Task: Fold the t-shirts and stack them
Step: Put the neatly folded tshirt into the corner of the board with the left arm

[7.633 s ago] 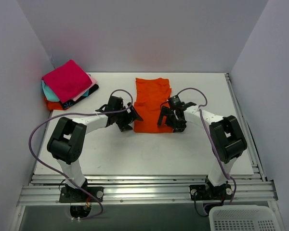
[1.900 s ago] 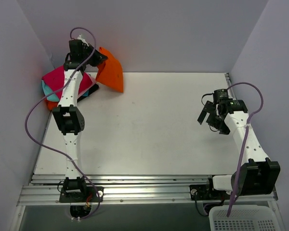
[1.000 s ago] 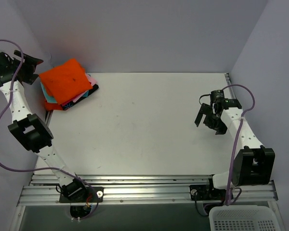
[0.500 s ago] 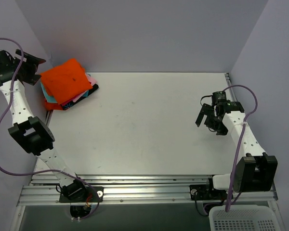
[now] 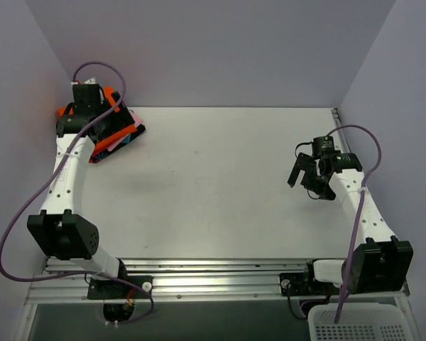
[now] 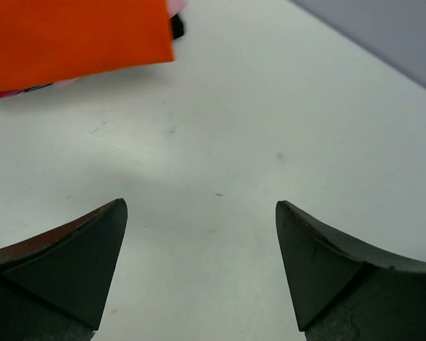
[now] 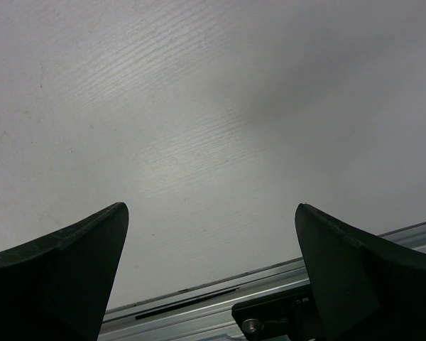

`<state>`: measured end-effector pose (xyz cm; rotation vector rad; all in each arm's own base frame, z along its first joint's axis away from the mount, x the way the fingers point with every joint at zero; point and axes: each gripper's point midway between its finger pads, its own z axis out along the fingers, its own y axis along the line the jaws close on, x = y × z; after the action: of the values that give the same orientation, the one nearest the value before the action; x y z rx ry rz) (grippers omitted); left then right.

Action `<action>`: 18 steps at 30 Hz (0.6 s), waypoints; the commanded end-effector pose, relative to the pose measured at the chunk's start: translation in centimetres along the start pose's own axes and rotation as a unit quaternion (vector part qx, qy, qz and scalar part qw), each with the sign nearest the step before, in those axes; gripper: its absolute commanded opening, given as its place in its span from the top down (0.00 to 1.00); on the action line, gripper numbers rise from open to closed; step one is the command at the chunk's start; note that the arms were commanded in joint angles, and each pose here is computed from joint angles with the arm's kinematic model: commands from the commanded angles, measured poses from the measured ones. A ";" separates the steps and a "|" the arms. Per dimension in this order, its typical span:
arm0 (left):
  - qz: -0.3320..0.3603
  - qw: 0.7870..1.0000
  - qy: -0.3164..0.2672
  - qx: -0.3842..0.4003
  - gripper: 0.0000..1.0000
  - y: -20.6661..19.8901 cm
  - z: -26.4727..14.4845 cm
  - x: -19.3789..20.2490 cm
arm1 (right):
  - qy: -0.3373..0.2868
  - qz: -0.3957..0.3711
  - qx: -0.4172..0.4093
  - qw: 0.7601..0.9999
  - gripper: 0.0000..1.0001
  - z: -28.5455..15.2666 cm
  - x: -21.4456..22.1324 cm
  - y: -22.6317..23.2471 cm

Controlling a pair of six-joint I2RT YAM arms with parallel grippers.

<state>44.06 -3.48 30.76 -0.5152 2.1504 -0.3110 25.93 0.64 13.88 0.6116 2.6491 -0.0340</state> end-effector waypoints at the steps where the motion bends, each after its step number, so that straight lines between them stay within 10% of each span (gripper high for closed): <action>1: 0.045 0.992 0.018 -0.114 0.06 7.4 -0.4 2.2 | -0.005 -0.008 0.007 1.000 0.00 -1.1 0.4 -0.5; 18: 0.057 0.994 0.014 -0.090 0.06 7.4 -3.4 3.4 | -0.021 -0.014 0.005 1.000 0.00 -2.0 0.4 -0.4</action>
<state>37.50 1.70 25.47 -0.5245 2.2849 -0.0488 25.55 1.09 14.96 0.5770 2.6160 -0.0239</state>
